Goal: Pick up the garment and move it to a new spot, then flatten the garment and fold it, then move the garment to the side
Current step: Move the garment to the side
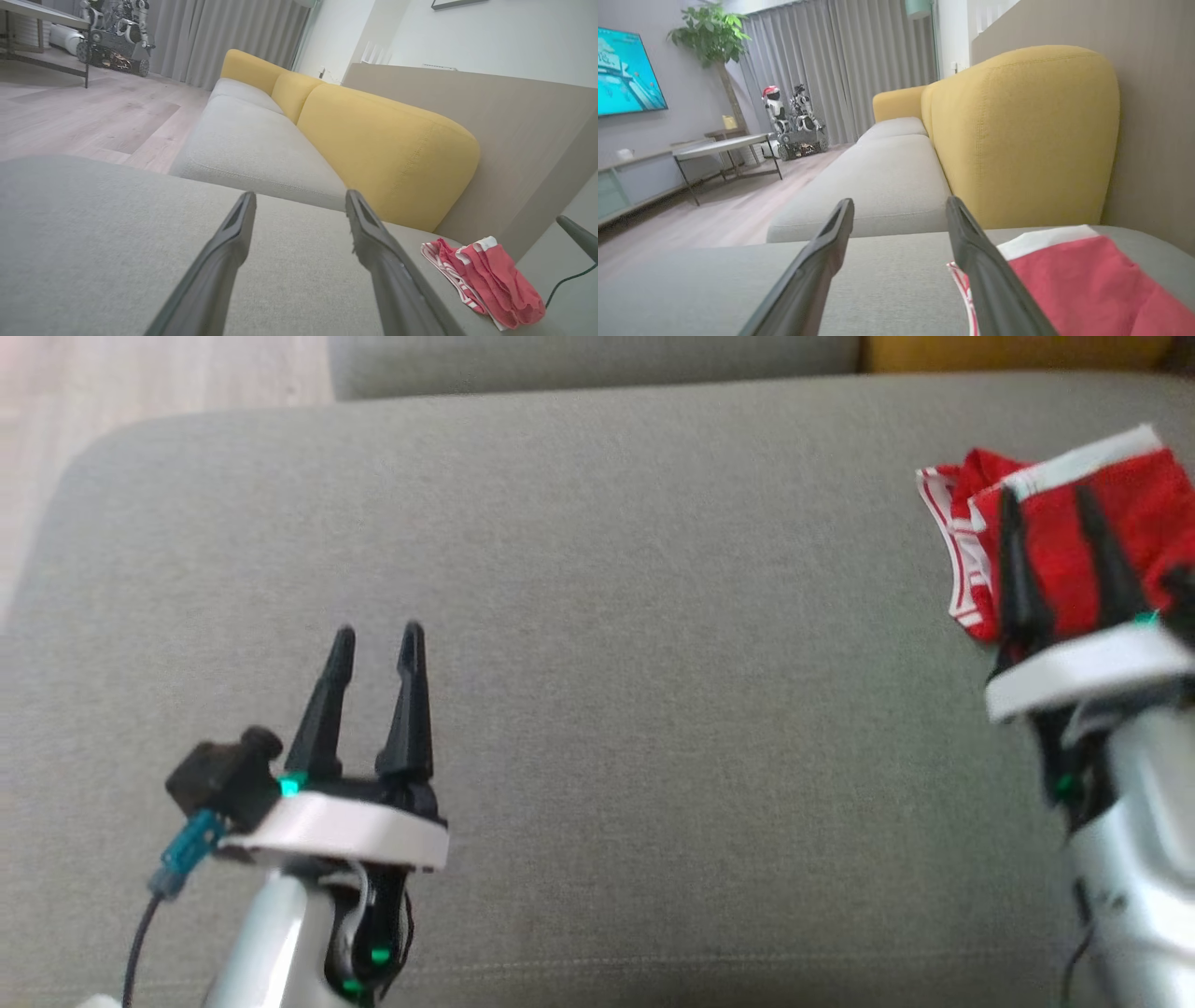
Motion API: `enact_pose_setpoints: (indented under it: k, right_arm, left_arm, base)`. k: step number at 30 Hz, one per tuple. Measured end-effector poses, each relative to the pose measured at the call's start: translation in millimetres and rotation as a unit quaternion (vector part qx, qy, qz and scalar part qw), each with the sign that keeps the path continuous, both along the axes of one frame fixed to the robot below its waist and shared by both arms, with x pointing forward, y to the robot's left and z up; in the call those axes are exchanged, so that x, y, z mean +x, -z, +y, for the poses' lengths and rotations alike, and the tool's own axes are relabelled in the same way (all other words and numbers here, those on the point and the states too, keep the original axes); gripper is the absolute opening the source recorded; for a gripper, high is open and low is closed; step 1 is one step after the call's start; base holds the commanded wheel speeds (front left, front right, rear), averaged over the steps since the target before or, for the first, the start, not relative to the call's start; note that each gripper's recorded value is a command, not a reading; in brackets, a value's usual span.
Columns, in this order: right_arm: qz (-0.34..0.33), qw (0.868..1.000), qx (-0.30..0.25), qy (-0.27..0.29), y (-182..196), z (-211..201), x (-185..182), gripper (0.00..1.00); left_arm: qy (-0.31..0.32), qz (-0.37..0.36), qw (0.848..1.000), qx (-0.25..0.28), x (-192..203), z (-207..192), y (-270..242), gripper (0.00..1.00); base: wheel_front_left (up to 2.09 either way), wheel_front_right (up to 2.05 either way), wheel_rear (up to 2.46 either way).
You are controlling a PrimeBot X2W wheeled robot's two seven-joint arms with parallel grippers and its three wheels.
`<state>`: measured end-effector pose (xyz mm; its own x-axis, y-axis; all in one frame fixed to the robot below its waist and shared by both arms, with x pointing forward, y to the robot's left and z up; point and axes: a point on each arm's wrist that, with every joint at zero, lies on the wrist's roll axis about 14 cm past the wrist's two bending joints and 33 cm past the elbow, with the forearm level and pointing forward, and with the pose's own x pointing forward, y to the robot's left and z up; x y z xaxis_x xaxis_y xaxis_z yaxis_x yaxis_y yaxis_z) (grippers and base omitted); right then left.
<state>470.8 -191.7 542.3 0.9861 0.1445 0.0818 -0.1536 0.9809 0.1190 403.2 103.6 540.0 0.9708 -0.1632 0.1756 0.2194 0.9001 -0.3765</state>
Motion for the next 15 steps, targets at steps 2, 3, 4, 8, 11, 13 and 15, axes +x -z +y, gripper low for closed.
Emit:
enact_pose_setpoints:
  k: [2,3,4,8,11,13,15]
  right_arm:
    - [-0.003,1.0,0.022,-0.001,3.6,9.9,-12.2,1.0]
    - [-0.004,1.0,0.031,0.0,5.6,13.7,-18.4,1.0]
    - [-0.003,0.999,0.038,0.0,8.3,17.3,-24.6,1.0]
    - [0.001,0.999,0.043,-0.013,18.8,36.2,-48.5,1.0]
    - [-0.001,0.999,0.043,-0.013,21.9,40.4,-61.3,1.0]
    - [-0.002,0.999,0.047,-0.005,23.0,38.7,-67.6,1.0]
    - [0.0,0.999,0.049,-0.001,25.5,37.8,-72.9,1.0]
  left_arm:
    - [-0.007,0.005,1.0,0.002,-7.8,5.1,2.8,1.0]
    - [-0.011,0.007,1.0,0.002,-11.7,7.5,4.0,1.0]
    - [-0.013,0.008,1.0,0.002,-15.4,9.5,4.8,1.0]
    - [-0.024,0.01,1.0,0.009,-26.4,16.2,6.9,1.0]
    - [-0.026,0.017,0.999,0.016,-32.9,17.5,12.4,1.0]
    - [-0.028,0.02,0.999,0.022,-36.4,19.0,14.9,1.0]
    - [-0.04,0.024,0.999,0.023,-37.8,24.6,16.3,1.0]
  base:
    - [0.0,0.0,0.0]
    - [0.0,0.0,0.0]
    - [0.0,0.0,0.0]
    - [0.0,0.0,0.0]
    - [0.0,0.0,0.0]
    - [0.0,0.0,0.0]
    - [0.0,0.0,0.0]
